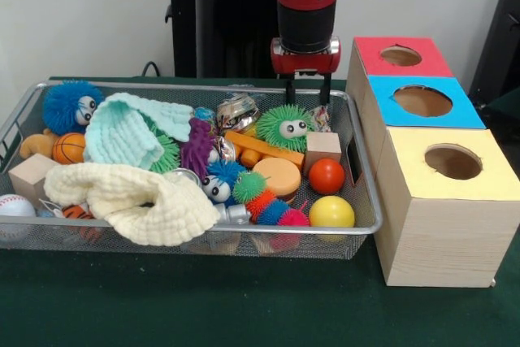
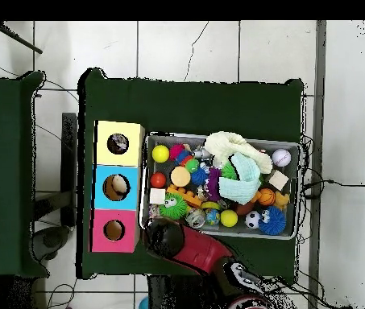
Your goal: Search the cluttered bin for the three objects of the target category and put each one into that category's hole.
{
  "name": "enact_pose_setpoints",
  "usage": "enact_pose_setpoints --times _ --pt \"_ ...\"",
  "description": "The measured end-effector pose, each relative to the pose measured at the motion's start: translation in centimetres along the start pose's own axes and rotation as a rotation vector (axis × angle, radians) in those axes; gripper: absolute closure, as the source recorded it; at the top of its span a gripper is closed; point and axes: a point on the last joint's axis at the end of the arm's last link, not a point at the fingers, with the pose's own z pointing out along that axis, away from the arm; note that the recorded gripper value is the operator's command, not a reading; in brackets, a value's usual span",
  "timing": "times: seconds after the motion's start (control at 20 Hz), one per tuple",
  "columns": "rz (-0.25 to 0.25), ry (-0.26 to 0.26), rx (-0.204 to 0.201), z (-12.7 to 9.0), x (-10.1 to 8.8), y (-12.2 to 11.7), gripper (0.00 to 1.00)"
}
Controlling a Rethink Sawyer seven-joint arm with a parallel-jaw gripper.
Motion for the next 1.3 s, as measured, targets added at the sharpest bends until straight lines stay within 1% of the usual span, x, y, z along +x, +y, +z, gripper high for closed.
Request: enact_pose_setpoints --times 0.05,0.15,0.2,0.45,0.6,0.8,0.95,1.1,1.3 --pt "0.020 0.005 -0.017 0.0 -0.1 0.6 0.00" --pt "0.033 0.008 -0.030 0.1 -0.2 1.1 0.00" --pt "0.047 0.011 -0.045 0.1 -0.3 1.7 0.00" --pt "0.098 0.005 -0.058 0.2 -0.4 1.7 0.00" --pt "0.115 0.000 -0.063 0.2 -0.3 1.6 0.00" --pt "0.117 -0.010 -0.056 0.7 -0.3 1.6 0.00" --pt "0.111 -0.027 -0.038 1.1 -0.2 1.7 0.00" --pt "0.093 -0.051 -0.011 1.8 -0.1 1.8 0.00" --pt "0.055 -0.089 0.031 2.7 0.1 1.9 0.00"
